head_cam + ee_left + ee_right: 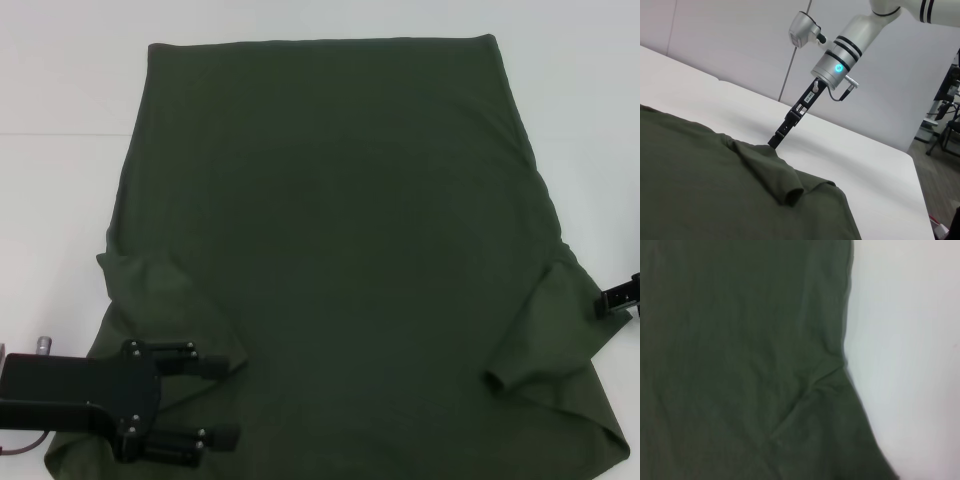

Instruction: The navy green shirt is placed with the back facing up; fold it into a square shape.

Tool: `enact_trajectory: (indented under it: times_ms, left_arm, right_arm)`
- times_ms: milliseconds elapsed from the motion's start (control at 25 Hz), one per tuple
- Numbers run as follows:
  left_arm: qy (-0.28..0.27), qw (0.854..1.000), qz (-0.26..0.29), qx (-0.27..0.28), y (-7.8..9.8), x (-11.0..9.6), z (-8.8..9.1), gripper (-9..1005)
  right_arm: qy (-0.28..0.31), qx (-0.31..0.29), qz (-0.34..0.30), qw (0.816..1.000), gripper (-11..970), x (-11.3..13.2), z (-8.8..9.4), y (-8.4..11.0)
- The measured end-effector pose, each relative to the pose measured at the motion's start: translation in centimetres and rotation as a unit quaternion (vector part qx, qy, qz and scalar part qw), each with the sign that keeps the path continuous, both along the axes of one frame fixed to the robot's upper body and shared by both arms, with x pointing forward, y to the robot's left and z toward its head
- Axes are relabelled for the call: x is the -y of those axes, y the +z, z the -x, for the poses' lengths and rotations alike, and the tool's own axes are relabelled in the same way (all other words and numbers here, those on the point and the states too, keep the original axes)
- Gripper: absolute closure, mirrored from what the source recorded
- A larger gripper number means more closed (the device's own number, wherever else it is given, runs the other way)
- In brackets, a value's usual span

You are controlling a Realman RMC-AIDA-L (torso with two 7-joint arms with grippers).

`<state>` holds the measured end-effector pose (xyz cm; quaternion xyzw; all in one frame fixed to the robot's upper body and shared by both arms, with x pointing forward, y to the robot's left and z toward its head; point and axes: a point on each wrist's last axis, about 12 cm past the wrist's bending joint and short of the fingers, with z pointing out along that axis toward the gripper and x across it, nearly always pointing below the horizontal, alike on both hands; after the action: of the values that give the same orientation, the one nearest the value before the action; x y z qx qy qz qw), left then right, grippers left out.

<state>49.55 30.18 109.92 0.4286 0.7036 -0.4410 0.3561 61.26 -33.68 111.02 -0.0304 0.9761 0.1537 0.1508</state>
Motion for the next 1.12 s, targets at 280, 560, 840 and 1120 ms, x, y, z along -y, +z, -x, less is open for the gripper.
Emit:
enact_trajectory:
  times_ms: [280, 560, 840, 1120]
  left_arm:
    - [0.000, 1.000, 0.000, 0.000, 0.0, 0.0, 0.0, 155]
    - [0.000, 1.000, 0.000, 0.000, 0.0, 0.0, 0.0, 154]
    - [0.001, 1.000, 0.000, 0.000, 0.0, 0.0, 0.0, 155]
    - [0.001, 1.000, -0.001, 0.000, 0.0, 0.0, 0.0, 154]
  right_arm:
    - [0.002, -0.002, -0.002, 1.000, 251, -0.2, 0.1, -0.2]
    - [0.005, -0.002, 0.001, 1.000, 251, -0.5, 0.0, -0.3]
    - [0.007, -0.001, 0.000, 1.000, 251, -0.7, -0.1, -0.2]
    - [0.014, -0.001, -0.005, 1.000, 252, -1.2, -0.2, -0.1]
